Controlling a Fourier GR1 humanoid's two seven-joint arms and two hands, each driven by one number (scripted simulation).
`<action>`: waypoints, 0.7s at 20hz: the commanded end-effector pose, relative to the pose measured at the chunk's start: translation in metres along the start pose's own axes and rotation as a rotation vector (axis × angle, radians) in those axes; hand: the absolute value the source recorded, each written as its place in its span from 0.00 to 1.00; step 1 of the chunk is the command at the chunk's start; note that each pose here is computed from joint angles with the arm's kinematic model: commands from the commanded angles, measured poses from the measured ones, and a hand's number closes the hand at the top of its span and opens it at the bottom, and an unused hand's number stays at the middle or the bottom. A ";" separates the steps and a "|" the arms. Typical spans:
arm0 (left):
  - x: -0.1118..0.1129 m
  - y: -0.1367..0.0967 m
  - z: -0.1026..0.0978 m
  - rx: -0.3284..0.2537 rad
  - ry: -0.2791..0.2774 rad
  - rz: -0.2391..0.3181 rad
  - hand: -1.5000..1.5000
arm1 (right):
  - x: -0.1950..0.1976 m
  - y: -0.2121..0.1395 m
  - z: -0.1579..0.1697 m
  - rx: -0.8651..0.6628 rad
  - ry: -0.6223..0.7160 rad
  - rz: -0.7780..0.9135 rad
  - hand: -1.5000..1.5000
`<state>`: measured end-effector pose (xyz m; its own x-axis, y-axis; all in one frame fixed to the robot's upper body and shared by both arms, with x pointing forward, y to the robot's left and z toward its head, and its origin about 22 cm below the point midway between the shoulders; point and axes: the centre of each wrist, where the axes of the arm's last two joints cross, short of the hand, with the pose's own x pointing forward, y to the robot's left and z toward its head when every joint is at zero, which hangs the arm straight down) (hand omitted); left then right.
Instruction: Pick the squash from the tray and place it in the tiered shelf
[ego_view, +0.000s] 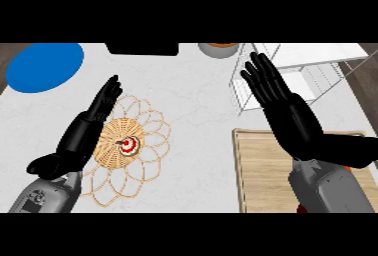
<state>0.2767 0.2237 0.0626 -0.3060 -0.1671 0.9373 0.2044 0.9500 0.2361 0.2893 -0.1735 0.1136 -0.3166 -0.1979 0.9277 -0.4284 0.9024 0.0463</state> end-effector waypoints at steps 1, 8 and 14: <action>-0.012 0.009 0.015 0.066 0.106 0.055 0.50 | 0.013 -0.045 0.012 0.010 0.016 0.111 1.00; -0.081 0.026 0.083 0.304 0.629 0.167 0.50 | 0.055 -0.196 0.091 -0.181 0.391 0.689 1.00; -0.089 0.023 0.084 0.283 0.721 0.207 0.50 | 0.049 -0.268 0.175 -0.148 0.355 0.457 0.00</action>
<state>0.2342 0.2844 -0.0270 0.3384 -0.0425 0.9401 -0.0703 0.9950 0.0703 0.2696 -0.4382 0.0965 -0.1436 0.3660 0.9195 -0.1486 0.9106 -0.3857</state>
